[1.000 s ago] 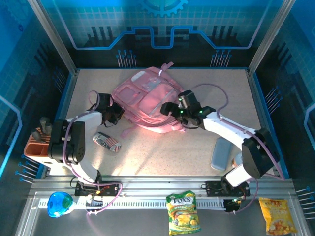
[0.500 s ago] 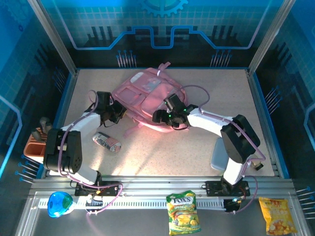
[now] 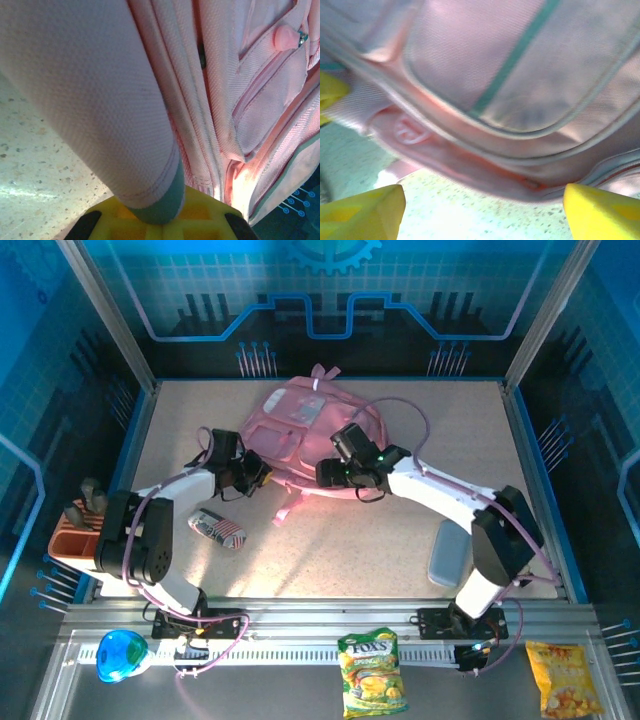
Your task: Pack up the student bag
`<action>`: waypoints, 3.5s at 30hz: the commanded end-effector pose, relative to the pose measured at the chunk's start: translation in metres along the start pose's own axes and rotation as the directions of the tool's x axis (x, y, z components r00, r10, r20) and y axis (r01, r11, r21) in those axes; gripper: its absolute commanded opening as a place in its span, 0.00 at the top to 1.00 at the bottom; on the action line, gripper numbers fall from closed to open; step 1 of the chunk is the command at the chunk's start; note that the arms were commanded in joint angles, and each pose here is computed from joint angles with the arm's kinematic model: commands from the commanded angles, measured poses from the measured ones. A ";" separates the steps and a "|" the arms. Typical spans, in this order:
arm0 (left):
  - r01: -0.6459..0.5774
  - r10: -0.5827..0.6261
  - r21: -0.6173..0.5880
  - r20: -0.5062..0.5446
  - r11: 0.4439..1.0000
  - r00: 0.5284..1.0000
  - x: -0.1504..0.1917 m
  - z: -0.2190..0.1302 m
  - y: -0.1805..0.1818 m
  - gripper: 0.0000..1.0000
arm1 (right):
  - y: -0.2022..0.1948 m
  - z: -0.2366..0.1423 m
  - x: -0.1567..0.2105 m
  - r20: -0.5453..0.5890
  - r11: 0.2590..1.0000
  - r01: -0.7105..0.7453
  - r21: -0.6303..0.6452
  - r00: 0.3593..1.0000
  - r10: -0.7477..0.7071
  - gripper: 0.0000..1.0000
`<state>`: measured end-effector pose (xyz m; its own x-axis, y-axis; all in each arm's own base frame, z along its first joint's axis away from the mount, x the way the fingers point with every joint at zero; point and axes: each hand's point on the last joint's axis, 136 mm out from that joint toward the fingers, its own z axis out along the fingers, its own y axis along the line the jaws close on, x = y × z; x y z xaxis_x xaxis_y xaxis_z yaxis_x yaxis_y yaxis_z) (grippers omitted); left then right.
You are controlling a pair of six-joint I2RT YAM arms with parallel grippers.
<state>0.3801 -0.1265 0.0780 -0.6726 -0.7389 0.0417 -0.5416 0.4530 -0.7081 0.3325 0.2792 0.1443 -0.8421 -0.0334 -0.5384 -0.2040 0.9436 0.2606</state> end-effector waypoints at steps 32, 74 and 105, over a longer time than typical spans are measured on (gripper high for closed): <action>-0.078 0.111 0.184 -0.175 0.980 0.978 0.033 -0.005 -0.046 1.00 | 0.064 0.081 0.021 0.045 0.979 0.065 0.192 0.996 -0.075 0.62; -0.061 0.090 0.173 -0.163 0.983 0.982 0.029 -0.007 -0.051 1.00 | 0.072 0.112 -0.010 0.044 0.982 0.124 0.139 0.990 -0.131 0.74; -0.041 0.052 0.139 -0.078 0.989 0.996 -0.001 -0.013 -0.037 1.00 | -0.013 0.072 0.025 0.005 0.954 0.074 0.291 0.997 -0.079 0.77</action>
<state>0.3841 -0.1376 0.0927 -0.7221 -0.6850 0.0967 -0.4956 0.4147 -0.7632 0.3398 0.2822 0.0650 -0.8261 -0.0903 -0.5563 -0.0893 0.9956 -0.0289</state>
